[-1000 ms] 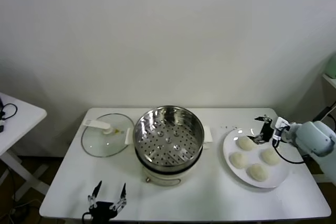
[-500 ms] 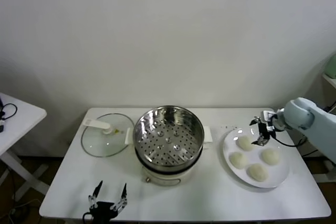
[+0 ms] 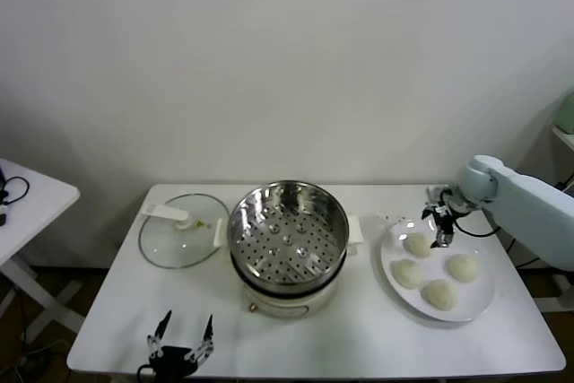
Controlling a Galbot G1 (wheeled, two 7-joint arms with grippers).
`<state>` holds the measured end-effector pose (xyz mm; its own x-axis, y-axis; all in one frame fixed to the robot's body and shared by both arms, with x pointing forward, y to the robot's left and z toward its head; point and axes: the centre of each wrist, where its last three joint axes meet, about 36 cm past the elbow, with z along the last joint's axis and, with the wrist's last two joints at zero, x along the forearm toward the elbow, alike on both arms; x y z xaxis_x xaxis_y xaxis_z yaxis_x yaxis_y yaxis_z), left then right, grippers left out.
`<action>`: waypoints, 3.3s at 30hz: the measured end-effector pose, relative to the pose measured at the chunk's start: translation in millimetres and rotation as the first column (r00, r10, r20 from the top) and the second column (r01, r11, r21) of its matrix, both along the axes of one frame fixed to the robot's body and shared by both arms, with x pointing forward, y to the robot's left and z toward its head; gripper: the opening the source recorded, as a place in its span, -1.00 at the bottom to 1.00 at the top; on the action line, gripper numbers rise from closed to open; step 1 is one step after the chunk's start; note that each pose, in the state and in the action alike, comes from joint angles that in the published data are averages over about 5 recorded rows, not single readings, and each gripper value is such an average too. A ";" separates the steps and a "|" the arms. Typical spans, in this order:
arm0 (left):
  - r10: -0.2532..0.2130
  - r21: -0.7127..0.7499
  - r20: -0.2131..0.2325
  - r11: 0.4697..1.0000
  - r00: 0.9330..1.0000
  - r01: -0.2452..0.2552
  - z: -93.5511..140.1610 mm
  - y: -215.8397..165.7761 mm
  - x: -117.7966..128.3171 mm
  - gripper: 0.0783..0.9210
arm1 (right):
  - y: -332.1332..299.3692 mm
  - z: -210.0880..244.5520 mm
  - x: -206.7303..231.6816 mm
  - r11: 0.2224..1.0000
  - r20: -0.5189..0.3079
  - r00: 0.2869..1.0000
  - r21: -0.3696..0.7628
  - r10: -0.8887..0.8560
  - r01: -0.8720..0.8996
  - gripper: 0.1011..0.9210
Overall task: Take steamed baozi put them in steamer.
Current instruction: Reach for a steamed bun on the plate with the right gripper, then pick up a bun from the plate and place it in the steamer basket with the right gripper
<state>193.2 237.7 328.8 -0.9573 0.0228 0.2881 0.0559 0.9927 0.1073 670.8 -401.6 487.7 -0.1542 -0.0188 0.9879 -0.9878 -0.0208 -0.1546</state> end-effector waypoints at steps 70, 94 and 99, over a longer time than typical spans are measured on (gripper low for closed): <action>0.010 0.064 -0.007 0.998 1.000 -0.010 -4.8 4.0 -7.8 0.77 | 178.6 223.2 24.5 0.729 0.184 0.716 -0.006 0.673 -0.684 0.33; 0.023 0.070 0.012 0.997 1.000 -0.024 -0.8 7.1 -3.2 0.77 | 350.8 158.0 30.9 0.169 0.061 0.162 -0.128 0.985 -0.977 0.35; 0.023 0.069 0.010 0.997 1.000 -0.024 -3.3 7.2 -2.1 0.77 | 358.8 138.7 36.4 0.130 0.039 0.126 -0.123 0.991 -0.984 0.37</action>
<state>191.1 244.9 325.6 -0.9599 -0.0193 0.2797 0.0314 0.9839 0.1757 707.2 -42.8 626.4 -0.1261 -0.1777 0.9760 -0.0844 -0.9783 -0.1891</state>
